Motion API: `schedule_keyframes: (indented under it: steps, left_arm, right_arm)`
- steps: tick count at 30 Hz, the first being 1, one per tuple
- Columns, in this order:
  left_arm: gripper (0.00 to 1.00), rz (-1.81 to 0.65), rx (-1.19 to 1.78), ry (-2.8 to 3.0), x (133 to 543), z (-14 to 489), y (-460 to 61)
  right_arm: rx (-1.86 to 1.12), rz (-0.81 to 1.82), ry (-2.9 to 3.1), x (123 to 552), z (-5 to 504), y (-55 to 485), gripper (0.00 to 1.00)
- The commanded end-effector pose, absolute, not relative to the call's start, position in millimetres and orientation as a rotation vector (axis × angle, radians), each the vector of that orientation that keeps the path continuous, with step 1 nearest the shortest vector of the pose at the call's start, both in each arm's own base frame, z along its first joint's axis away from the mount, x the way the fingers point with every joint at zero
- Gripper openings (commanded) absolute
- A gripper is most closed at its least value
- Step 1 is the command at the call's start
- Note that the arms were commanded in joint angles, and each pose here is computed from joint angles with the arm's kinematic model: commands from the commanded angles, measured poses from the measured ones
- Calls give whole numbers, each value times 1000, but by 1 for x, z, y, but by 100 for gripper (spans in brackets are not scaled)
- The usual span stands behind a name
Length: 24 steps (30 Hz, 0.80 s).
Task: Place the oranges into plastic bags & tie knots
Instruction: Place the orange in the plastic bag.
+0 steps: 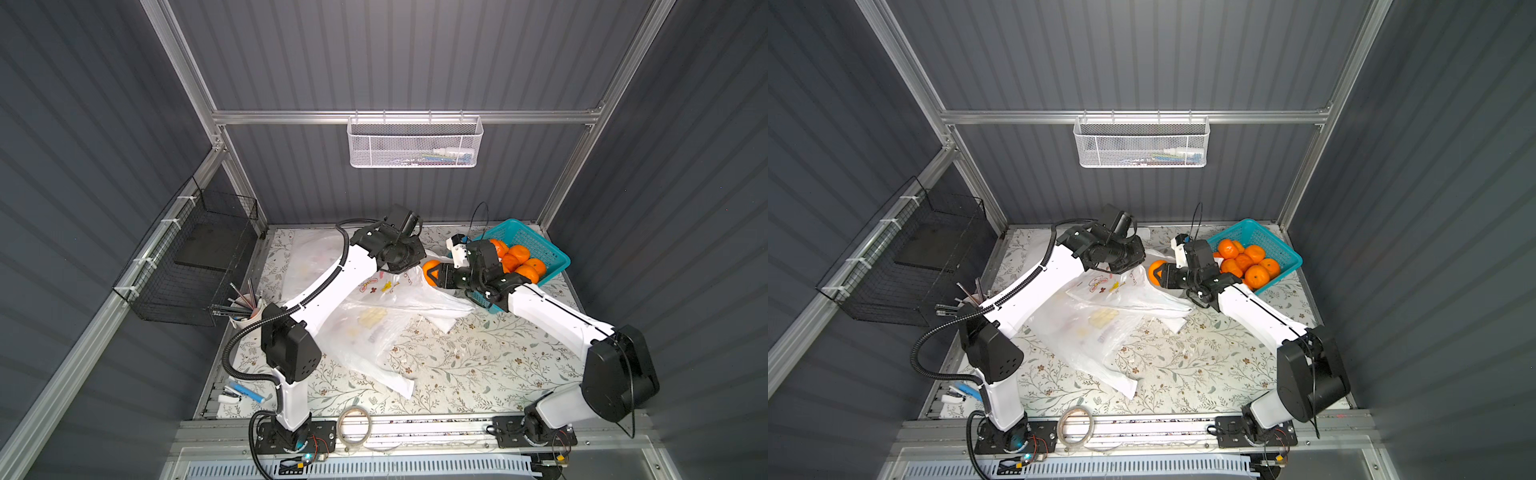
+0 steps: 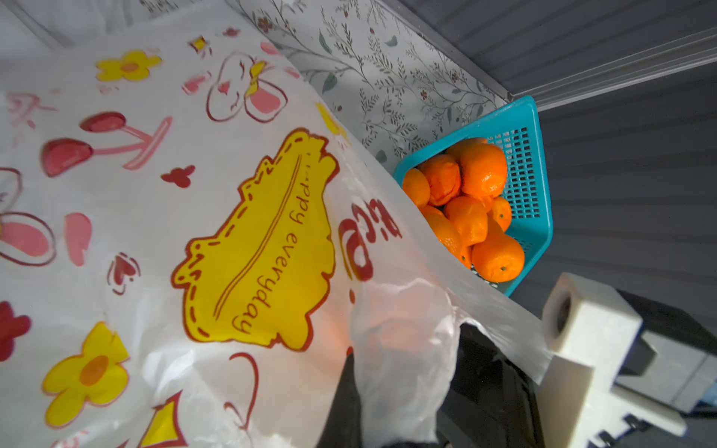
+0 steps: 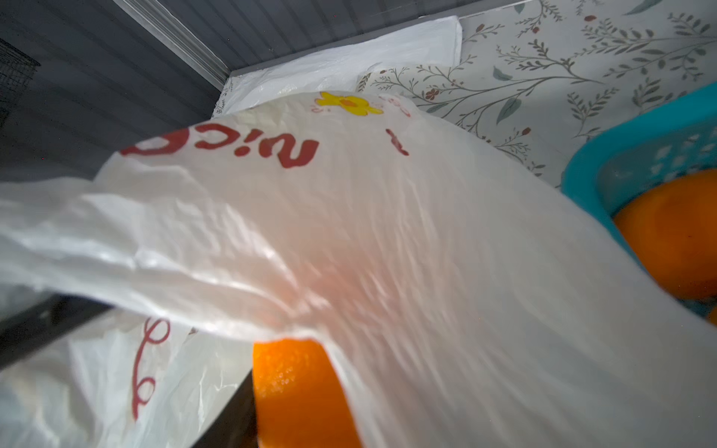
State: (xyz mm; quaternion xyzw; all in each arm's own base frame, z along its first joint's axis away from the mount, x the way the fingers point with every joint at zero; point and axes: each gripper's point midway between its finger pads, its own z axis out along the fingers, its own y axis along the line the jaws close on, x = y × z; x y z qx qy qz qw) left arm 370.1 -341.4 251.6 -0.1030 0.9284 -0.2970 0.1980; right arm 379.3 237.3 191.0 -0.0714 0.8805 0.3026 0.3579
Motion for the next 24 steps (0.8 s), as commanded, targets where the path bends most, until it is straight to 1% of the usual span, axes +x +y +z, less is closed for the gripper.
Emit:
schedule_keyframes:
  steps: [1,7,10,14,15,20,24]
  left_arm:
    - [5,-1009,-308,2563,356,274,-355]
    - [5,-926,-374,2533,360,272,-340]
    - [5,-909,-383,2530,363,270,-339]
    - [5,-852,-391,2519,371,267,-333]
    - [5,-836,-392,2518,373,266,-331]
    - [5,-788,-398,2540,382,250,-327]
    - [5,-759,-414,2559,389,238,-323]
  right_arm:
    - [-233,818,2173,393,221,246,54]
    - [-210,832,2237,395,211,244,72]
    - [-206,822,2249,393,215,239,77]
    - [-193,819,2245,384,228,230,78]
    - [-217,868,2245,375,234,234,77]
    - [-227,944,2216,346,262,230,77]
    - [-222,956,2182,331,289,220,78]
